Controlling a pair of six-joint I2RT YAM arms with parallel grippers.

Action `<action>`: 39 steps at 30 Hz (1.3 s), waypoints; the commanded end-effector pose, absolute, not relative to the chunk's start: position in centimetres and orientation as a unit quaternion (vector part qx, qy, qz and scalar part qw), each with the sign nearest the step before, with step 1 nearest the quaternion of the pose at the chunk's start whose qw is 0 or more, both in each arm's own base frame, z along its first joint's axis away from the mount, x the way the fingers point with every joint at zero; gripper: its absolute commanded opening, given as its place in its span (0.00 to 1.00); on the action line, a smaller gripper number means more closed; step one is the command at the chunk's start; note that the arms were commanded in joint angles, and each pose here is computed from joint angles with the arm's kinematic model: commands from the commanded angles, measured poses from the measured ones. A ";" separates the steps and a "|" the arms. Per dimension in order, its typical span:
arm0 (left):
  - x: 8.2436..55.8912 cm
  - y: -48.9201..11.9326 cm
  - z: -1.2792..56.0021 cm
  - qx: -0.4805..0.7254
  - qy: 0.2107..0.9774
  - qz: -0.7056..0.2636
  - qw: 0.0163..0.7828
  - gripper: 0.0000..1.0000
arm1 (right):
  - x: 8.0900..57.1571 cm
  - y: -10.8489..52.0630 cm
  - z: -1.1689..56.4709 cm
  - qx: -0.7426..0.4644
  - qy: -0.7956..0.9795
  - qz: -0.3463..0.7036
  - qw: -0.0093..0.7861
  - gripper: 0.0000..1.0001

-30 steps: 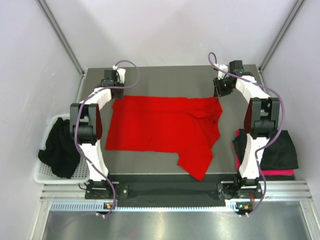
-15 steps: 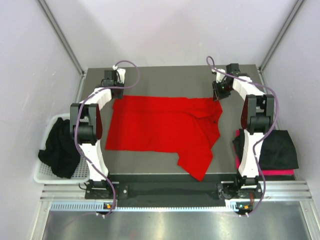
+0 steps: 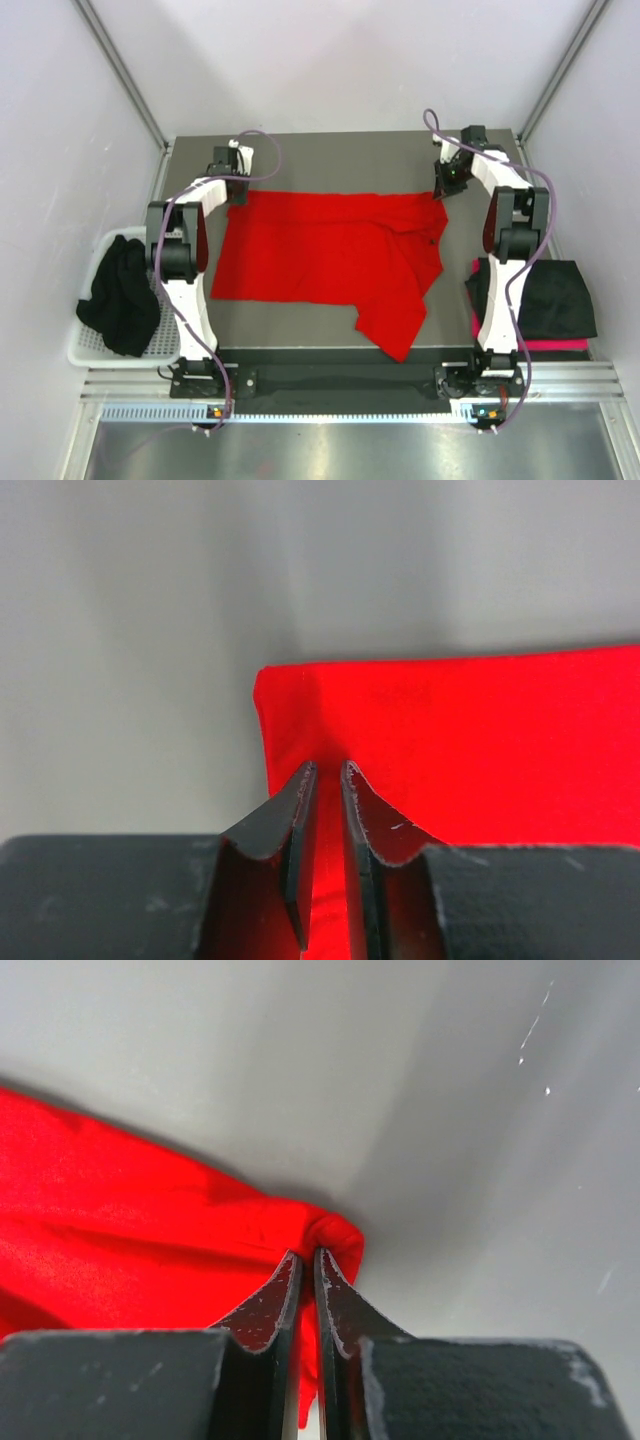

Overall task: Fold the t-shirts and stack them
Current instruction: Fold the tshirt

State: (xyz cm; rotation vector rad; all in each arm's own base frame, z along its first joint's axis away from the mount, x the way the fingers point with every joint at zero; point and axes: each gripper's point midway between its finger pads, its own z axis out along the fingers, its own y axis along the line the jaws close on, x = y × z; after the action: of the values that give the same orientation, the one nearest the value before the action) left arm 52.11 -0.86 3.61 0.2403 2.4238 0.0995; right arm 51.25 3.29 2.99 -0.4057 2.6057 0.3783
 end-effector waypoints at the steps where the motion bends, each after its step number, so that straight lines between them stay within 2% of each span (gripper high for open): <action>1: 53.3 -0.5 4.9 0.090 0.925 0.051 0.366 0.21 | 53.3 1.7 2.6 -0.141 0.951 0.114 0.252 0.04; 4: 53.5 -0.4 5.1 0.088 0.922 0.055 0.373 0.24 | 54.0 1.7 2.3 -0.142 0.950 0.116 0.251 0.05; 7: 54.0 -0.3 5.1 0.090 0.920 0.058 0.377 0.31 | 54.5 1.8 2.1 -0.141 0.951 0.117 0.250 0.05; 8: 54.3 -0.3 5.4 0.090 0.920 0.059 0.376 0.37 | 54.5 1.9 2.0 -0.142 0.951 0.118 0.250 0.06; 12: 55.1 0.0 4.9 0.088 0.924 0.066 0.367 0.46 | 54.2 2.7 1.7 -0.149 0.950 0.125 0.244 0.06; 15: 55.7 -0.1 4.0 0.088 0.927 0.065 0.359 0.47 | 54.1 2.8 1.9 -0.150 0.949 0.127 0.246 0.06; 23: 56.9 -0.3 2.9 0.080 0.935 0.056 0.342 0.30 | 54.1 2.8 1.9 -0.152 0.949 0.126 0.246 0.08; 25: 56.7 -0.3 2.4 0.081 0.938 0.054 0.334 0.22 | 54.1 2.8 1.8 -0.152 0.949 0.125 0.246 0.08; 33: 55.9 -0.2 3.1 0.082 0.936 0.056 0.337 0.21 | 53.8 2.8 1.7 -0.151 0.950 0.126 0.243 0.08; 34: 55.8 -0.1 3.1 0.082 0.937 0.059 0.336 0.15 | 53.8 2.8 1.7 -0.152 0.950 0.125 0.243 0.08; 35: 55.8 0.0 3.1 0.081 0.936 0.061 0.337 0.00 | 53.9 2.7 1.8 -0.152 0.950 0.124 0.244 0.08; 39: 55.9 0.7 3.5 0.075 0.933 0.079 0.344 0.00 | 54.7 2.3 2.0 -0.150 0.949 0.112 0.252 0.08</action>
State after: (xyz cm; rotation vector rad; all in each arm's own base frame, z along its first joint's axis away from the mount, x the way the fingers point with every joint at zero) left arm 56.97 -0.67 3.46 0.2167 2.3989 0.1418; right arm 53.24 3.37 3.02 -0.4053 2.5949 0.3841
